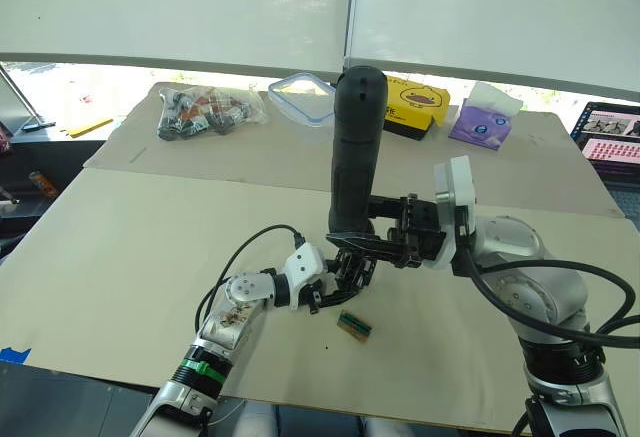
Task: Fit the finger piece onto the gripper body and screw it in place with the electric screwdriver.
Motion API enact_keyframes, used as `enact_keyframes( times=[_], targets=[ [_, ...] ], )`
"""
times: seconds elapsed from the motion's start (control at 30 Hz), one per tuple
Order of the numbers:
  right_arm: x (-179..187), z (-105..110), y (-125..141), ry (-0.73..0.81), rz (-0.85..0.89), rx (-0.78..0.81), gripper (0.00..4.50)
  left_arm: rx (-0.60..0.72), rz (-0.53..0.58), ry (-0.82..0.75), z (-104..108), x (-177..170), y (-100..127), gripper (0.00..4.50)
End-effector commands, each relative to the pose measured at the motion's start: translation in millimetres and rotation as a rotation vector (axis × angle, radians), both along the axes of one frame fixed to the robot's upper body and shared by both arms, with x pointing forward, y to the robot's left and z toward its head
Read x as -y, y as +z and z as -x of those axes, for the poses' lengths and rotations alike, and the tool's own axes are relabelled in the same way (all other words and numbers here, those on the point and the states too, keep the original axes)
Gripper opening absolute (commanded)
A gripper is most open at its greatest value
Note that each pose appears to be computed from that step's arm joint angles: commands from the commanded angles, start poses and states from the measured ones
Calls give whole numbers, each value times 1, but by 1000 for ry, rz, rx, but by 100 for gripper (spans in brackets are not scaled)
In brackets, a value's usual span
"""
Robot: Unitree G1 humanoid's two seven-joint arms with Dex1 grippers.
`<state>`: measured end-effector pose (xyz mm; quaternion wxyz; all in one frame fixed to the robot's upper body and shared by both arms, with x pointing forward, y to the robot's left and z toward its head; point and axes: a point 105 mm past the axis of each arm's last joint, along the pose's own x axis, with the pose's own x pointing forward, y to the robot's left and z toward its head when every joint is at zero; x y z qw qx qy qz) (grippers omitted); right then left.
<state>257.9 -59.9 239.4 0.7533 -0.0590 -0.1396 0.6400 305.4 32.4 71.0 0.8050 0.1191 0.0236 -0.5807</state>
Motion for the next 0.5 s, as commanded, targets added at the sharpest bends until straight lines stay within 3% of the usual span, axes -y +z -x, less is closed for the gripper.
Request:
enact_keyframes(
  times=[0.03,0.5],
  targets=[
    [-2,9,8,26,-22,35,191,-106,-64,-37,15,3,-30,226],
    [-4,9,9,24,-29,38,191,-106,-65,-37,15,3,-30,226]
  ],
)
